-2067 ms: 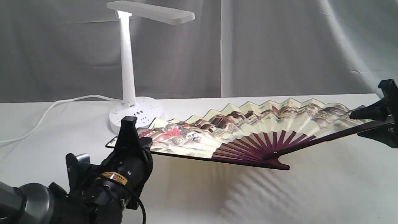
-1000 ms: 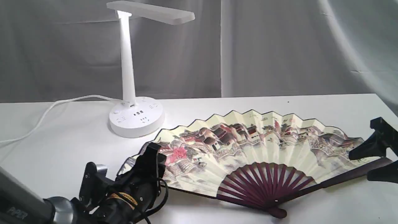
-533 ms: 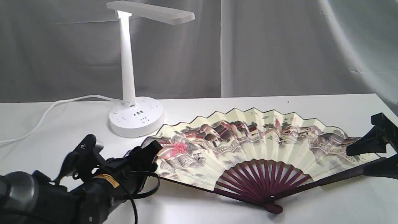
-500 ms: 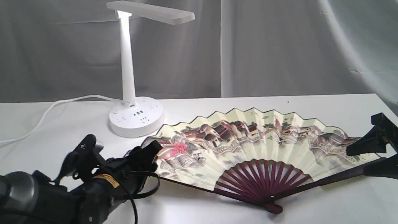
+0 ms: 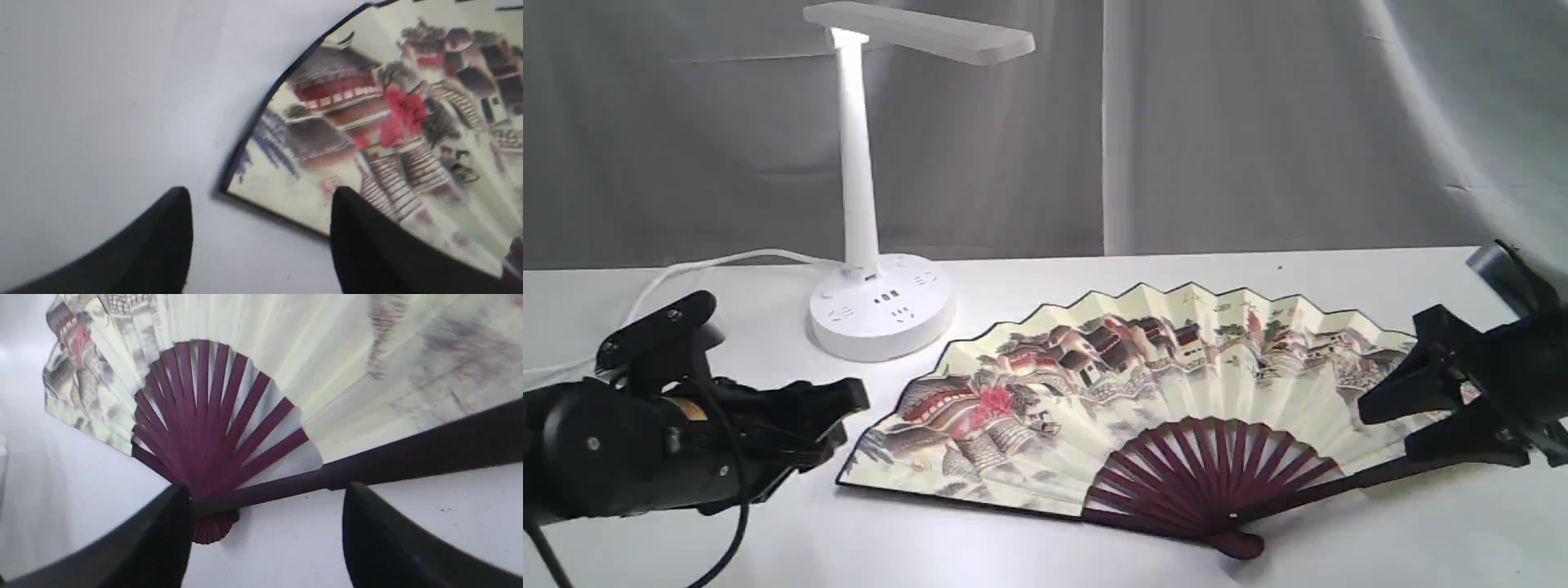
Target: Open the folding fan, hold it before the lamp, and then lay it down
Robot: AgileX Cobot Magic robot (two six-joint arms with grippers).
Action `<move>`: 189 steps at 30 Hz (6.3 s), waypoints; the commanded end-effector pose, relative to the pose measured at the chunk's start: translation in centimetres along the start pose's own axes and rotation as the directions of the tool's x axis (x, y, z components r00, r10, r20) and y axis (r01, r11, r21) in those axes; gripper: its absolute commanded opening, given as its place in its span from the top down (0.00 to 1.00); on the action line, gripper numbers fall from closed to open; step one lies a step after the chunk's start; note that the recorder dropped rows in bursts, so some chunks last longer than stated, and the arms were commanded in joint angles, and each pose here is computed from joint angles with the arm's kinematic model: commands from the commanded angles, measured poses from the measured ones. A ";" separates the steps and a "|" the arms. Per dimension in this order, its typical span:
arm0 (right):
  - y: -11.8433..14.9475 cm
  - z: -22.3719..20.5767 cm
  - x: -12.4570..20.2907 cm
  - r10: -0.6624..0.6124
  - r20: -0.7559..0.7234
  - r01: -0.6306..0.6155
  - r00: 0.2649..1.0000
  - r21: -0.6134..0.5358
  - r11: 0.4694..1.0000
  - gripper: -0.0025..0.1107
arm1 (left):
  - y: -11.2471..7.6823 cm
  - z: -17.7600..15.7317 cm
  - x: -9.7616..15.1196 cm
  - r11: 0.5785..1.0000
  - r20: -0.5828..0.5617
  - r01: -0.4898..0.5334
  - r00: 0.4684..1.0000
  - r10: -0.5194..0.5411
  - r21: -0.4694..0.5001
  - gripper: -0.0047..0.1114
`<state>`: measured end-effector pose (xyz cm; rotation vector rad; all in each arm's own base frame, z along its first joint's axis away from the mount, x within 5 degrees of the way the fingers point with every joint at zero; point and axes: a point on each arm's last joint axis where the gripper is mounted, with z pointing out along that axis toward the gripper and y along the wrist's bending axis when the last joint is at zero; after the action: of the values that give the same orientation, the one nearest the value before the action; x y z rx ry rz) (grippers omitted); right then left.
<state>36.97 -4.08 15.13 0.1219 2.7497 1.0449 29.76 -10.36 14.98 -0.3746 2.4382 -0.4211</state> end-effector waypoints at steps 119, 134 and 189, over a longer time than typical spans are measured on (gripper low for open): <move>17.0 -20.3 22.9 -0.589 0.474 0.090 0.654 0.724 0.684 0.98 | 2.8 -32.5 -2.3 0.907 0.360 -0.379 0.833 0.420 -0.181 0.96; 17.8 -22.1 29.4 -0.662 0.507 0.084 0.552 0.756 0.649 0.98 | 3.0 -36.2 -0.1 0.913 0.521 -0.361 0.751 0.404 -0.187 0.96; 10.0 -12.7 31.1 -0.676 0.724 0.118 0.138 0.665 0.737 0.98 | 9.6 -25.8 9.9 0.917 0.792 -0.348 0.495 0.357 -0.196 0.96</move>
<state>3.62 -0.37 27.05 0.0211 1.5672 -0.0319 4.27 0.08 26.04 -0.0087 1.5055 0.0039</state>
